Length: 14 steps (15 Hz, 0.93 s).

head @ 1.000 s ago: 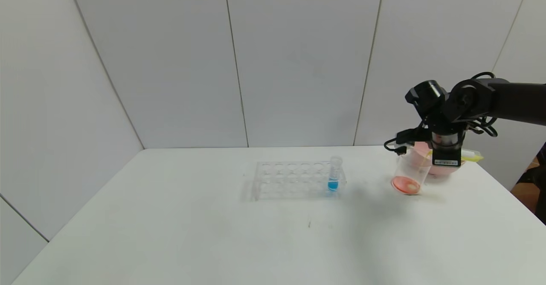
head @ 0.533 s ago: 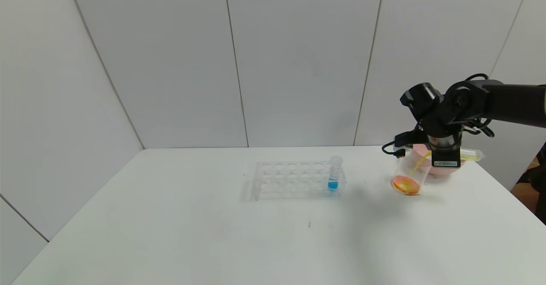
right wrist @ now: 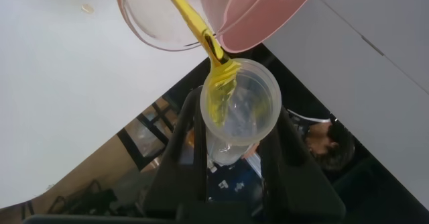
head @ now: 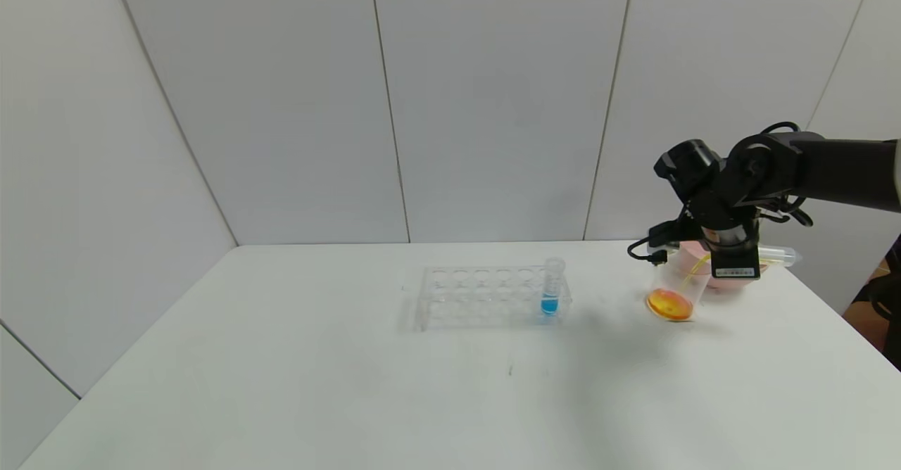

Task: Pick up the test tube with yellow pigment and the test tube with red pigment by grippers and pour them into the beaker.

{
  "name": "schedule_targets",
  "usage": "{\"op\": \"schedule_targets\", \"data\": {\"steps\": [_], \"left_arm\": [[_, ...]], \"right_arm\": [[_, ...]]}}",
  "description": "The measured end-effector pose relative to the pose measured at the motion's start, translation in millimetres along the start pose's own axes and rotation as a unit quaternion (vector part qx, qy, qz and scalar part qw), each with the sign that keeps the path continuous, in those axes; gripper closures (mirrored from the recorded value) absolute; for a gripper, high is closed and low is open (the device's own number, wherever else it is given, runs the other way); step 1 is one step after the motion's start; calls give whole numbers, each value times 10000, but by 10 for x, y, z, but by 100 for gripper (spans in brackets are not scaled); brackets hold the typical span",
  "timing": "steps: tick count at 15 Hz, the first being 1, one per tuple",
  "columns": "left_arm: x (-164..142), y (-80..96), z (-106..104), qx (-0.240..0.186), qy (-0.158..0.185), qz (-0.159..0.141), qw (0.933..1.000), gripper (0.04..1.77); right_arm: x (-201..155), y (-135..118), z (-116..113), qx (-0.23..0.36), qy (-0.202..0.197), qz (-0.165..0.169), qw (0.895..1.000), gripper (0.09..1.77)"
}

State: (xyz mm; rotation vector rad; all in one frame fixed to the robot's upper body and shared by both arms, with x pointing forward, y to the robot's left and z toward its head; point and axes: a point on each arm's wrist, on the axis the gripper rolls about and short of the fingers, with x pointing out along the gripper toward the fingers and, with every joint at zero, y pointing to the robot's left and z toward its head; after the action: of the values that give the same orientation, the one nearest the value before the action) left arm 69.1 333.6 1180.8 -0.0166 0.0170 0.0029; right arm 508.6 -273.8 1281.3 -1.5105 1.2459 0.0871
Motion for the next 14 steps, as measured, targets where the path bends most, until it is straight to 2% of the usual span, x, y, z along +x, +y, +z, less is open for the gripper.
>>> {"op": "schedule_targets", "data": {"steps": [3, 14], "left_arm": [[0, 0, 0, 2, 0, 0, 10000, 9], [0, 0, 0, 0, 0, 0, 10000, 9]], "right_arm": [[-37, 11, 18, -160, 245, -145, 9995, 135], [-97, 2, 3, -149, 222, -198, 9994, 135]]}}
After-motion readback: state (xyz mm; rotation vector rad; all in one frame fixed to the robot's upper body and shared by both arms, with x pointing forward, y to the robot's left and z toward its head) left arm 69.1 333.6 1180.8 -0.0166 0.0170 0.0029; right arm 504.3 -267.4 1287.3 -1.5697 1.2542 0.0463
